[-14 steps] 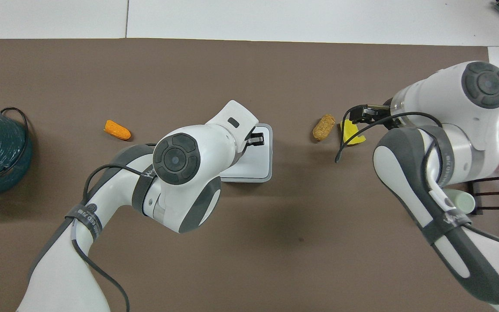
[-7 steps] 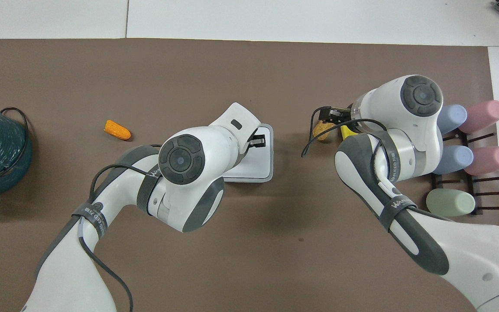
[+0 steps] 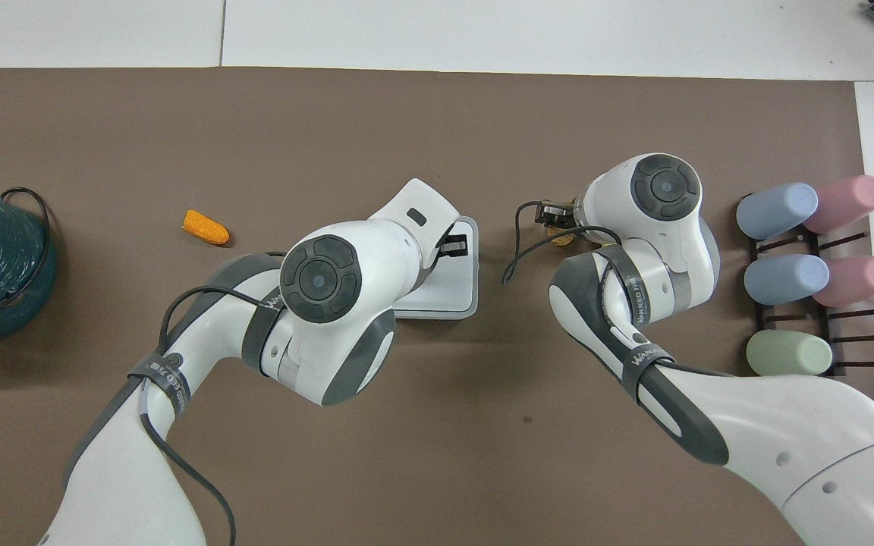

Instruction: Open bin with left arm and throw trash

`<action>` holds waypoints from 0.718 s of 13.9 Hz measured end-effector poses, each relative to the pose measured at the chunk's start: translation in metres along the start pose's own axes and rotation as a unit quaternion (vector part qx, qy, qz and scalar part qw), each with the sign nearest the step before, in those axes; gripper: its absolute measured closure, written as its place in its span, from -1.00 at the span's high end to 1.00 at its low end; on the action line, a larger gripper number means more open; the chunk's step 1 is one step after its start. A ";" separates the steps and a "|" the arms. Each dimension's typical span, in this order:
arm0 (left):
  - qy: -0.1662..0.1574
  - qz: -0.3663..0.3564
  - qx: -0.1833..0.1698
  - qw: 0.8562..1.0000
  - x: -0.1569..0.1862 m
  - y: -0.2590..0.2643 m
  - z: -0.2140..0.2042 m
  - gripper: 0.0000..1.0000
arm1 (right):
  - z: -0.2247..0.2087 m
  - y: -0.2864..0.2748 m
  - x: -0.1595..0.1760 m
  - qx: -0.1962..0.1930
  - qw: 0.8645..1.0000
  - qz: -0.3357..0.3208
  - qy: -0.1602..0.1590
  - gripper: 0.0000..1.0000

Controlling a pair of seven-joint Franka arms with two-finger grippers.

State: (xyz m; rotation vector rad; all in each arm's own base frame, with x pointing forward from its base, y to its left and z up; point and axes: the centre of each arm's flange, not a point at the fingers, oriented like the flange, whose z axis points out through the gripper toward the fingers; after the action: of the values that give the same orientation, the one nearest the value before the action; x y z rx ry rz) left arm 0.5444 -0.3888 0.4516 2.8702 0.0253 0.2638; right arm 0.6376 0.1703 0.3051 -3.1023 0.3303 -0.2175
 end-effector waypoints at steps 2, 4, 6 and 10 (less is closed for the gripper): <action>-0.016 -0.020 0.015 1.000 0.031 -0.018 -0.042 -0.92 | -0.003 0.002 0.004 0.001 1.000 0.003 0.004 -0.23; -0.021 -0.033 0.024 0.999 0.054 -0.042 -0.068 -0.92 | -0.017 0.002 0.009 0.005 1.000 0.004 0.014 -0.23; -0.021 -0.036 0.029 0.999 0.067 -0.064 -0.075 -0.91 | -0.041 -0.004 0.013 0.011 1.000 0.002 0.027 -0.23; -0.021 0.001 0.041 0.999 0.094 -0.124 -0.075 -0.80 | -0.102 -0.035 0.014 0.016 0.999 -0.012 0.032 -0.23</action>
State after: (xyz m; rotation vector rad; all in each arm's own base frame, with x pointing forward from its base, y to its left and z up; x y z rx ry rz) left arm 0.6241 -0.2458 0.5072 2.9562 0.0256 0.2086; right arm 0.6447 0.2020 0.4088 -3.0751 0.2881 -0.3199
